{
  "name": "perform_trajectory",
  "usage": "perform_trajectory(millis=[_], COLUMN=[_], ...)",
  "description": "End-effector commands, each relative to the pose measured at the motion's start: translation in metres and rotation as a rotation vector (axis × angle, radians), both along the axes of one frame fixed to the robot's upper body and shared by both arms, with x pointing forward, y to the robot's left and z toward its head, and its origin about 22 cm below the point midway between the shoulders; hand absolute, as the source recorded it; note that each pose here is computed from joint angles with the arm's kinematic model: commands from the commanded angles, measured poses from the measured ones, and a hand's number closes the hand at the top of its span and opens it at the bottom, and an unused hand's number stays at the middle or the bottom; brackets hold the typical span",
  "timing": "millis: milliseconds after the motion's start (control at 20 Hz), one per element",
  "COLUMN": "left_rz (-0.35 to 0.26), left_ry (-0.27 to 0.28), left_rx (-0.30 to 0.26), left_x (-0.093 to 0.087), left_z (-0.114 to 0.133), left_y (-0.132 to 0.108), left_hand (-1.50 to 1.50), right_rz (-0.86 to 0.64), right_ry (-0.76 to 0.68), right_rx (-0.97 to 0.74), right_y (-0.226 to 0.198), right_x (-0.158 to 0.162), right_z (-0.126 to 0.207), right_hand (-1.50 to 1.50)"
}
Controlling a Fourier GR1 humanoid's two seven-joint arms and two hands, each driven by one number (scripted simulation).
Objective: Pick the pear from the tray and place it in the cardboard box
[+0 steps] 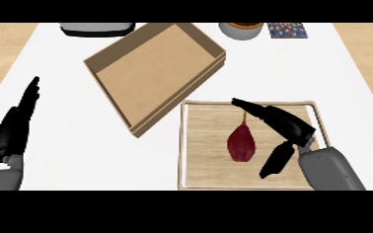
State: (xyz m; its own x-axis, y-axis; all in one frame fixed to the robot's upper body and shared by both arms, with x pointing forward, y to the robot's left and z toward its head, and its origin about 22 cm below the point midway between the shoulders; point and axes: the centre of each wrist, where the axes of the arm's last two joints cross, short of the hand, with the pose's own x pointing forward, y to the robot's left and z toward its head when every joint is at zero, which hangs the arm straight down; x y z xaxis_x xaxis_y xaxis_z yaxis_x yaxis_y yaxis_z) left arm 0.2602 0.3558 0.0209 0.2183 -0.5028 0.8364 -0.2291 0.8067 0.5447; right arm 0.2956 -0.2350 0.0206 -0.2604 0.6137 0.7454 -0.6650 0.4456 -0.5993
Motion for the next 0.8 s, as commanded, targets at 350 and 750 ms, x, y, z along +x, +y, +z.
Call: perform_trajectory(millis=[350, 750], left_rz=[0.004, -0.017], left_ry=[-0.011, 0.001], left_rx=[-0.013, -0.005], left_x=[0.0, 0.004], left_z=[-0.012, -0.014], left_y=[0.001, 0.003], left_hand=[0.0, 0.0], right_rz=[-0.03, -0.165], right_ry=[0.076, -0.156], right_rx=[-0.118, -0.137], right_y=[0.02, 0.033], right_x=[0.011, 0.026], right_z=[-0.03, -0.029], right_hand=[-1.5, 1.5])
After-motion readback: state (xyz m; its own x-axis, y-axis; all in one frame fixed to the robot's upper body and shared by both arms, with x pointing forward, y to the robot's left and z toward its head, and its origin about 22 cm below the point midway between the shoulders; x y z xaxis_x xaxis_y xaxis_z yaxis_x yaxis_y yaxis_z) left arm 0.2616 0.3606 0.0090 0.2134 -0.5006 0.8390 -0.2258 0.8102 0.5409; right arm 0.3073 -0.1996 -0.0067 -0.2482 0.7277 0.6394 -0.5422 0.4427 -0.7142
